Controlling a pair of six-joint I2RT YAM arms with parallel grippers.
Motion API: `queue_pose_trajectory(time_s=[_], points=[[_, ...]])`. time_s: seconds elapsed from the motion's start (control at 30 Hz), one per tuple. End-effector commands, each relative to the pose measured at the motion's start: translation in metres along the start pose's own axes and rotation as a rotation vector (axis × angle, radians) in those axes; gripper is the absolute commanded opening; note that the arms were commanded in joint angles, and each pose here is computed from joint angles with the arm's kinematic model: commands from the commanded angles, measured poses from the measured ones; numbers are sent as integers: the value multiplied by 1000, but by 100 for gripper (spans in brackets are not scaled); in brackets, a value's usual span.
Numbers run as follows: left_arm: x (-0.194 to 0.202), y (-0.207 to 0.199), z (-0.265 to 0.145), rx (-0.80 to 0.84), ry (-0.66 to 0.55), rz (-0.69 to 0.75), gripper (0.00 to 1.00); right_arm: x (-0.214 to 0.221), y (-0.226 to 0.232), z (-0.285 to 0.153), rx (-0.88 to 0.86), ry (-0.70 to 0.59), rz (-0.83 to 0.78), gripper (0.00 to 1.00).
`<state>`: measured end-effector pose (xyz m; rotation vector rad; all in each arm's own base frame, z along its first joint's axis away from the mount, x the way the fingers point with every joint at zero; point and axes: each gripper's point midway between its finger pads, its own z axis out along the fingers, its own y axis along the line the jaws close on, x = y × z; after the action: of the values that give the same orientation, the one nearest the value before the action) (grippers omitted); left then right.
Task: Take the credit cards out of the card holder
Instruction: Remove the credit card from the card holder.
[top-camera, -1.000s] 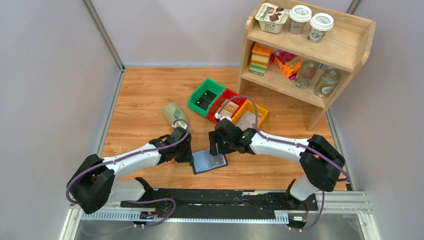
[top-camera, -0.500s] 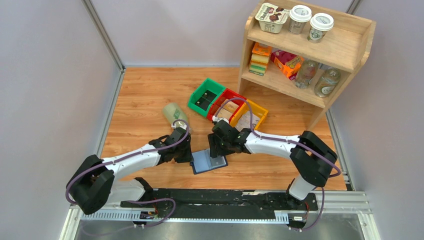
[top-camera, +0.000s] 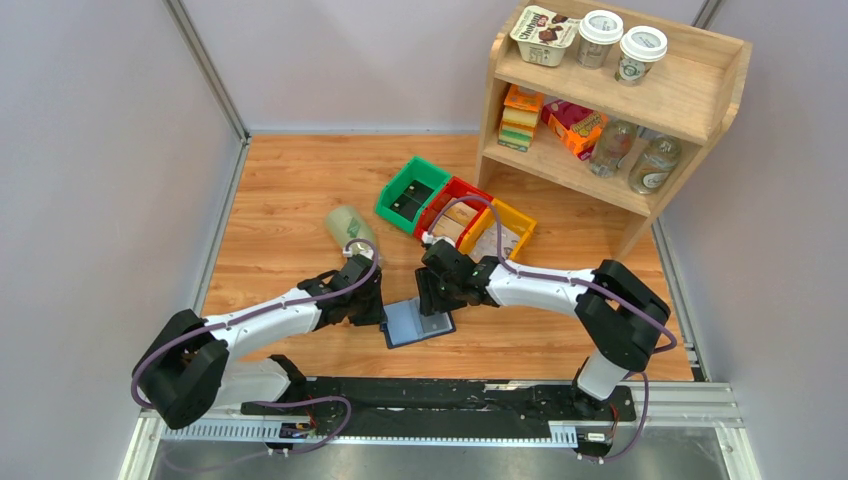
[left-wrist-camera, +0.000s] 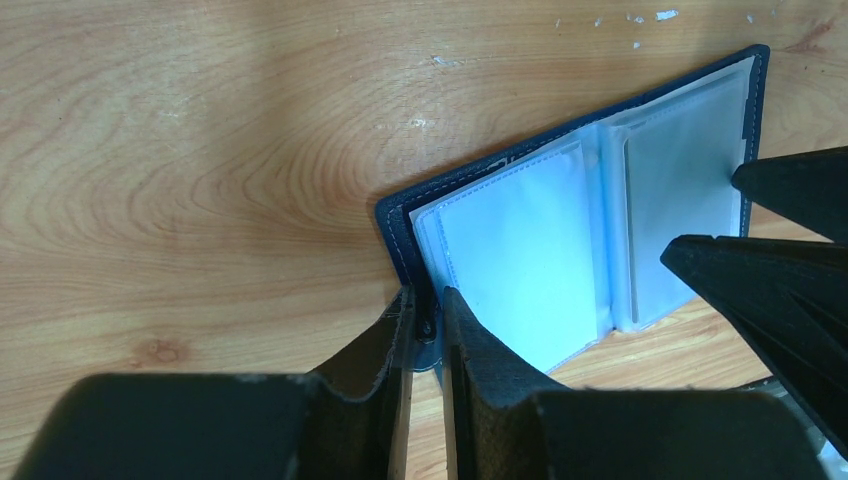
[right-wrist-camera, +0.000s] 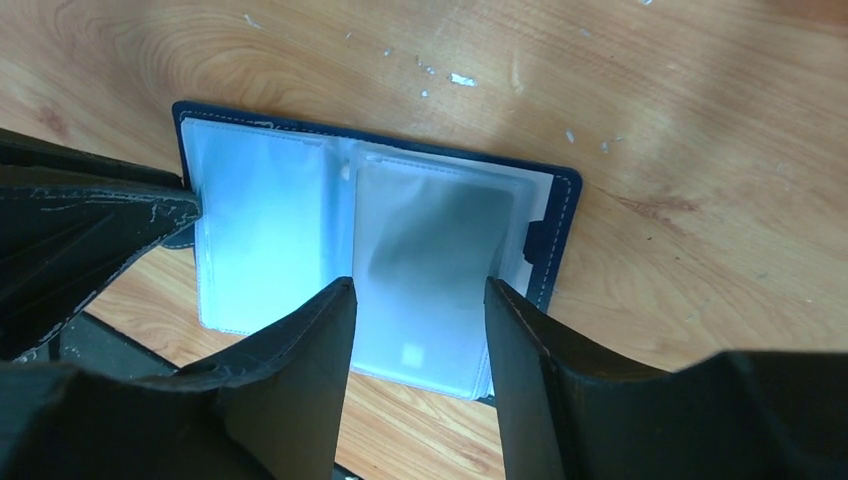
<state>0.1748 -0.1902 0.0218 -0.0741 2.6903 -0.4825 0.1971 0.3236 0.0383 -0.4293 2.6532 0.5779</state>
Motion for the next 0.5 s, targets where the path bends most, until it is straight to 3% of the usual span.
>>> queue_pose_trajectory(time_s=[0.0,0.47], points=[[10,8,1,-24,29,-1,21,-23,2,-8,28,-78,-11,54],[8,6,2,-23,30,3,21,-16,5,0,11,-41,-24,54]])
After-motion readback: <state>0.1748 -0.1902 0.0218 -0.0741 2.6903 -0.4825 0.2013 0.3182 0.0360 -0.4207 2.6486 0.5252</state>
